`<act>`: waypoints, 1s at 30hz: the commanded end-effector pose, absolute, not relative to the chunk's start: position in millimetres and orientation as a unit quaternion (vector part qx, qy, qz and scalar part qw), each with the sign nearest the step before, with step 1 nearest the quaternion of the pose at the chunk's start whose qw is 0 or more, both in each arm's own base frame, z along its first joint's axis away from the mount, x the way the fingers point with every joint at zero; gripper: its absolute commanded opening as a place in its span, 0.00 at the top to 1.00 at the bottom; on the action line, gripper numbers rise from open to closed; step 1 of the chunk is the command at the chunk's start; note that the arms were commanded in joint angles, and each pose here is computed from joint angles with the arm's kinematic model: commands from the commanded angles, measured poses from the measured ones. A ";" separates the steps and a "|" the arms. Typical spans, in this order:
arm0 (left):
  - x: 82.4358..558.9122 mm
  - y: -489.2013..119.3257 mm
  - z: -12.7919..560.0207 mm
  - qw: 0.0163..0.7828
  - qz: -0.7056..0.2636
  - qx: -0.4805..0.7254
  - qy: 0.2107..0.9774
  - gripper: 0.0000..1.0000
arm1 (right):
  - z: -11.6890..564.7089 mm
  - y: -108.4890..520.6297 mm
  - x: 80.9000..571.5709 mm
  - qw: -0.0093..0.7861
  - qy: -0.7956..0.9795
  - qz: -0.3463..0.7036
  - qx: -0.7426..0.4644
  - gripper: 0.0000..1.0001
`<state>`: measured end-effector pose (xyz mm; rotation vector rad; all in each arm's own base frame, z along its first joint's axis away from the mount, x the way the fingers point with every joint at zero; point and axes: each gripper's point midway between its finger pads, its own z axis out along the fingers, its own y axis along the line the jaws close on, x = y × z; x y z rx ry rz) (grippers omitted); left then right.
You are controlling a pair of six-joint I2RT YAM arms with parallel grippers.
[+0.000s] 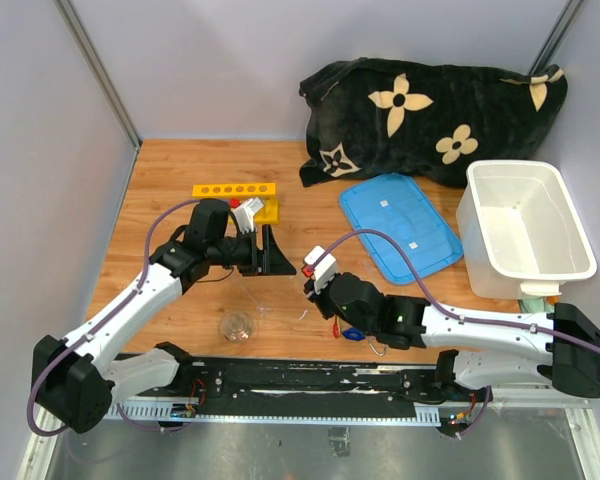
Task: Organize the chemistry lab equipment
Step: Pick up the test tube at the center of the board.
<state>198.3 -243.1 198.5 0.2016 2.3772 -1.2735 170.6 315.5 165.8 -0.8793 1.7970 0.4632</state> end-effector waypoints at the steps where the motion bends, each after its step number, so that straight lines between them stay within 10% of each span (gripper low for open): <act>1: 206.2 -250.9 210.5 0.225 -0.477 0.087 0.845 0.34 | 191.0 325.5 171.3 0.542 0.733 0.206 -0.356 0.99; 30: 211.0 -253.7 206.6 0.218 -0.472 0.095 0.849 0.56 | 184.9 337.6 169.5 0.531 0.735 0.206 -0.367 0.99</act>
